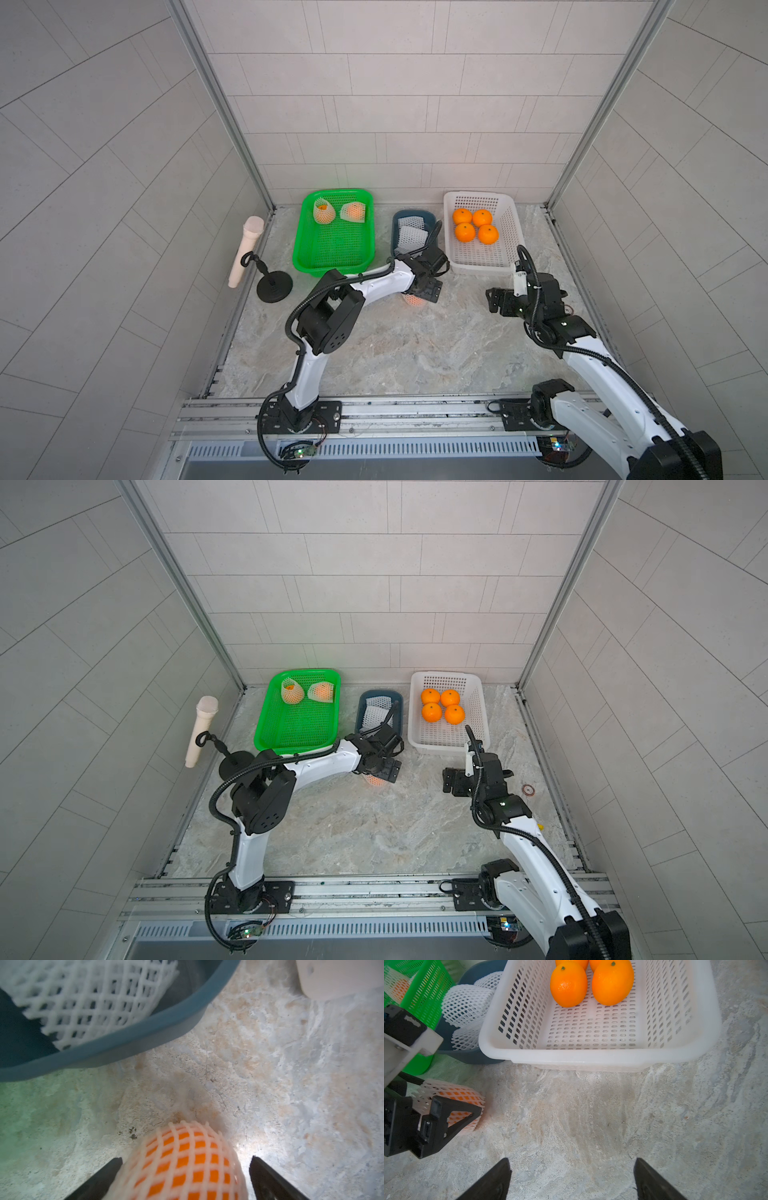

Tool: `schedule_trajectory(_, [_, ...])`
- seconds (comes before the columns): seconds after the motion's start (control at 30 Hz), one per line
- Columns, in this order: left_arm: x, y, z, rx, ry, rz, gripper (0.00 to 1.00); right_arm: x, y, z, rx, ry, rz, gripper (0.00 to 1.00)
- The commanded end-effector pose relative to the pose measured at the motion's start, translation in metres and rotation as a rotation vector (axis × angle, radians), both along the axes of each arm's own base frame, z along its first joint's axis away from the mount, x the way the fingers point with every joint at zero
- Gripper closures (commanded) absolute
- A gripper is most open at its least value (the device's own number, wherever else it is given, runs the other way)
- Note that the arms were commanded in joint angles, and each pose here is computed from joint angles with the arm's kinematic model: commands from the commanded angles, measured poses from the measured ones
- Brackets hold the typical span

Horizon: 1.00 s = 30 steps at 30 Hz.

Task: Remove foam nets from oranges
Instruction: Place the orange at the center of the board, then remove the foam net from the orange.

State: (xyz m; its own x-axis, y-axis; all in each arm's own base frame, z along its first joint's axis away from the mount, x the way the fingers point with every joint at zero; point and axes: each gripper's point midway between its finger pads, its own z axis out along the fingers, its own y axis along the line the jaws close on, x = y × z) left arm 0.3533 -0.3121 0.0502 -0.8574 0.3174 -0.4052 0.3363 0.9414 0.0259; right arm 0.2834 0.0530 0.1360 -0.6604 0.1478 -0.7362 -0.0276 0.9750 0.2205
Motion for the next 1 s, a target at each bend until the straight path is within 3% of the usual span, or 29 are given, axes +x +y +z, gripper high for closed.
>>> schedule_trajectory(0.0, [0.008, 0.009, 0.030, 0.005, -0.056, 0.023, 0.00, 0.001, 0.001, 0.008, 0.002, -0.019, 0.001, 0.06])
schedule_trajectory(0.6, [-0.001, 0.024, 0.068, -0.092, -0.080, 0.027, 0.00, 0.001, 0.000, 0.007, -0.001, -0.016, -0.005, 0.05])
schedule_trajectory(0.97, [-0.027, 0.038, 0.041, -0.087, 0.008, 0.048, 0.00, 0.000, 0.000, 0.007, -0.001, -0.015, -0.005, 0.05])
